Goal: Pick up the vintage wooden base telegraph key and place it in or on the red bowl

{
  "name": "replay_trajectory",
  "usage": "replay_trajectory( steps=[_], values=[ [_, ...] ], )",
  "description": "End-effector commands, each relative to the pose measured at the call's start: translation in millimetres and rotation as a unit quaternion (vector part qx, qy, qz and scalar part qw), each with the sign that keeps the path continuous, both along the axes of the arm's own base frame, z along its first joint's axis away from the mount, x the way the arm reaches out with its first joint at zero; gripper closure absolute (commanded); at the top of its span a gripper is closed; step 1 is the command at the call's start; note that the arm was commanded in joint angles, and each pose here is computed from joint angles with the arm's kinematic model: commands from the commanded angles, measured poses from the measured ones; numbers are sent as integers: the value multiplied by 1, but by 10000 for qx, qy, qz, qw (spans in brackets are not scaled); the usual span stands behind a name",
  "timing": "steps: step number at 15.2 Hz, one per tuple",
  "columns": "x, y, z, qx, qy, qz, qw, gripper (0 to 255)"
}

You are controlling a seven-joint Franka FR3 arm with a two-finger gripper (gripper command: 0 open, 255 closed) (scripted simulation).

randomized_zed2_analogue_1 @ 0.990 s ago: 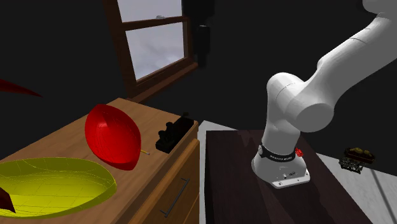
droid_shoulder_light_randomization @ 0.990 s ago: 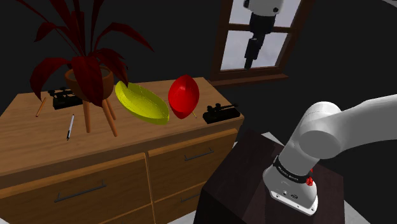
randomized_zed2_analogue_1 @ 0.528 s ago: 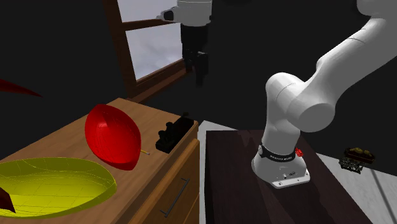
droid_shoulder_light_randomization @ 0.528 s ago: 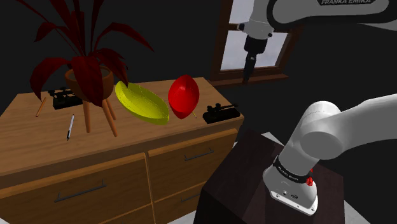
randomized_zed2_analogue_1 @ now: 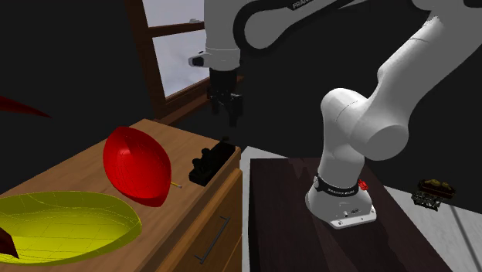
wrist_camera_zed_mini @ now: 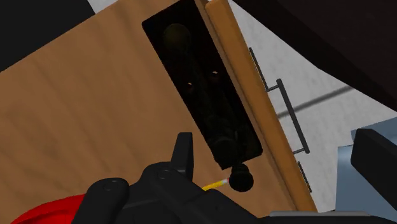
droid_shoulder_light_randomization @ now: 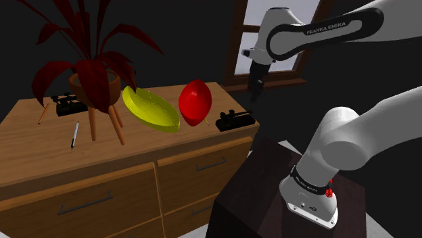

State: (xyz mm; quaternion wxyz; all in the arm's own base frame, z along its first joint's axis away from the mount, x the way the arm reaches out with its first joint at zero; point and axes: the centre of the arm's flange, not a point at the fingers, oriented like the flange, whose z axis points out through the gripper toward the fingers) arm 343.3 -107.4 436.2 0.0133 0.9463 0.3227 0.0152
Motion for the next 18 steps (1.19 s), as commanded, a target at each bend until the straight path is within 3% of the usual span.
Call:
replay_trajectory(
  steps=[1,4,8,18],
  values=[
    [4,-10,-23,70,-19,382,9992,0],
    [19,-23,-58,177,-24,908,9957,0],
    [41,-35,-104,313,-31,1580,9869,0],
    [42,-33,-144,313,-31,1580,9869,0]
  ],
)
